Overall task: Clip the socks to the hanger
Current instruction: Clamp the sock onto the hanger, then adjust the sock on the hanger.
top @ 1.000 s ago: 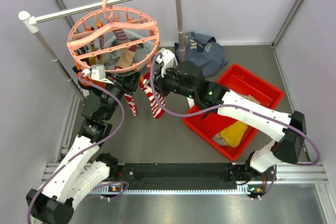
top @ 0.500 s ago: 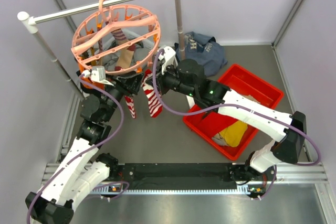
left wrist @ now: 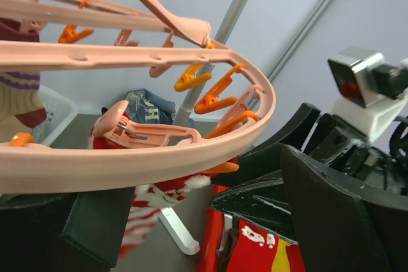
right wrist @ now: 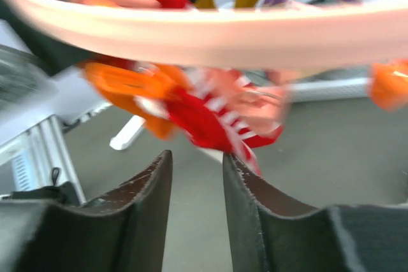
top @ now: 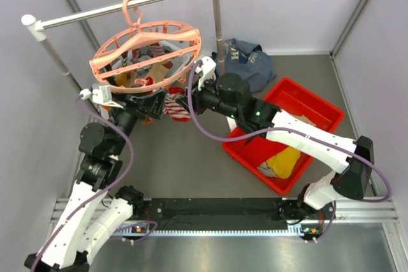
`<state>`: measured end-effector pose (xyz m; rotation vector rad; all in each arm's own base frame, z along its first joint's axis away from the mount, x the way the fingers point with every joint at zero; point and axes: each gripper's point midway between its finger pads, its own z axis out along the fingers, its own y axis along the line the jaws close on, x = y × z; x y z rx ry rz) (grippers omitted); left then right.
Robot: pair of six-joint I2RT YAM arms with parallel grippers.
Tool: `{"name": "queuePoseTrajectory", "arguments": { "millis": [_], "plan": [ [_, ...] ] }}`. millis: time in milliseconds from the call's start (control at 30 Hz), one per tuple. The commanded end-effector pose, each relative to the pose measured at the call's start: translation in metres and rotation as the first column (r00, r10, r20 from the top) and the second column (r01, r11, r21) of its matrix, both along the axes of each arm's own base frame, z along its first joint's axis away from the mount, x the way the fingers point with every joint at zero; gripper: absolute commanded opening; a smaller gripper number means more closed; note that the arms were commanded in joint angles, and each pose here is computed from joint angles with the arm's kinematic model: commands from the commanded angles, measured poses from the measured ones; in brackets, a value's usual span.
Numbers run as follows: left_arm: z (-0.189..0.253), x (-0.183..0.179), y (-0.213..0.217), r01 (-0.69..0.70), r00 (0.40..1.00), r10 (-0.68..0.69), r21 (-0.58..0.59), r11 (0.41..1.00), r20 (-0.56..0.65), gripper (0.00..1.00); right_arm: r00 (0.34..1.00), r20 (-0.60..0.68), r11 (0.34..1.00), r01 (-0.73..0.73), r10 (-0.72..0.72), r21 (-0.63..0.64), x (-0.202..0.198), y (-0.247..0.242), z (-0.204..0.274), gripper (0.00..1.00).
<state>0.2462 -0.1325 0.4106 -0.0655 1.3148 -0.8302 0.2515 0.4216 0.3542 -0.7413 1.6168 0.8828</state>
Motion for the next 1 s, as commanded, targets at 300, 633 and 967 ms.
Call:
{"name": "queuePoseTrajectory", "arguments": {
  "millis": [300, 633, 967],
  "plan": [
    [0.013, -0.052, 0.034, -0.067, 0.997, 0.069, 0.083, 0.994, -0.029, 0.98, 0.953, 0.067, 0.954, 0.29, -0.296, 0.081, 0.003, -0.09, 0.016, 0.8],
    [-0.035, -0.059, 0.034, -0.026, 0.971, 0.069, 0.187, 0.982, -0.228, 0.99, 0.87, 0.061, 0.872, 0.487, -0.489, 0.051, 0.0, -0.166, -0.009, 0.93],
    [-0.059, -0.084, 0.091, -0.222, 0.918, 0.31, 0.327, 0.919, -0.247, 0.99, 0.609, 0.052, 0.611, 0.788, -0.792, 0.075, -0.021, -0.303, -0.027, 0.99]
  ]
}}
